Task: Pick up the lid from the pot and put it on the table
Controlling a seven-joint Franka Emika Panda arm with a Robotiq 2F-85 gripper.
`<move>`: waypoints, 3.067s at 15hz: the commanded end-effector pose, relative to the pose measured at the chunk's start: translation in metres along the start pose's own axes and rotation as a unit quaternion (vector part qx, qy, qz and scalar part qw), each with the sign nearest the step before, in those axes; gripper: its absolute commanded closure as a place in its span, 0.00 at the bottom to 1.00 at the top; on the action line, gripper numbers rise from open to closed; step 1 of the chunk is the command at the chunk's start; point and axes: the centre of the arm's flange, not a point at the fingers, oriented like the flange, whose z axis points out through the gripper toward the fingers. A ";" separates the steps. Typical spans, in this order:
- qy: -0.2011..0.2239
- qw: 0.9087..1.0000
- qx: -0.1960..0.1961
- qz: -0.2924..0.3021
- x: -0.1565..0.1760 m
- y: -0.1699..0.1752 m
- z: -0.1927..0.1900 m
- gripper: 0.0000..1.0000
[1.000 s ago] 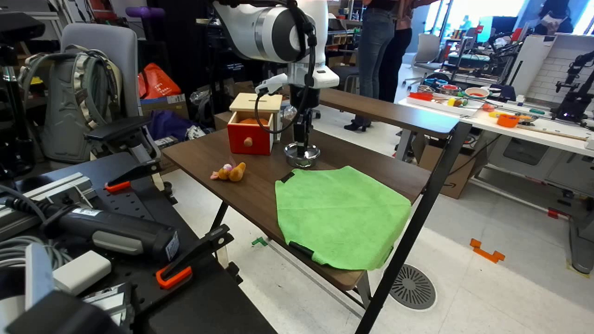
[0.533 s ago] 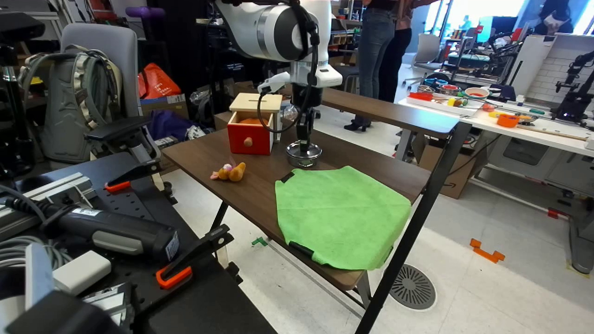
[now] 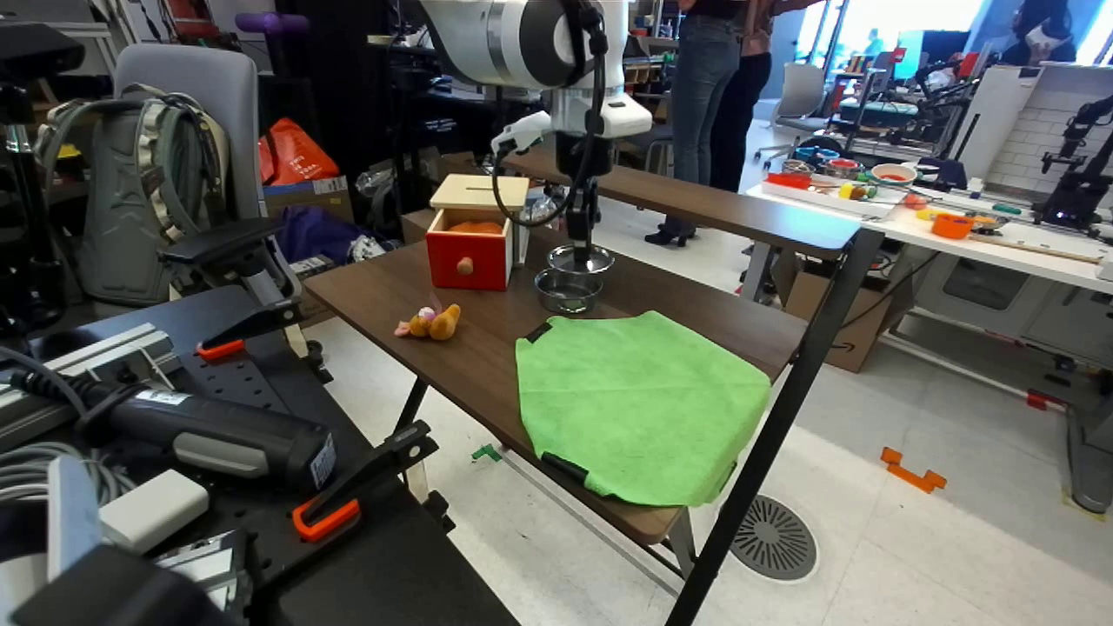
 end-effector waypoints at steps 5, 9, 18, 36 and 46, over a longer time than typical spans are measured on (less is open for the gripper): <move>-0.003 1.000 0.023 -0.019 0.036 0.006 -0.041 0.95; -0.007 0.999 0.010 -0.032 0.059 0.018 -0.029 0.95; -0.013 1.000 -0.007 -0.021 0.100 0.039 0.009 0.95; -0.016 0.999 -0.015 -0.026 0.108 -0.012 0.055 0.95; -0.017 0.999 -0.013 -0.032 0.107 -0.031 0.068 0.95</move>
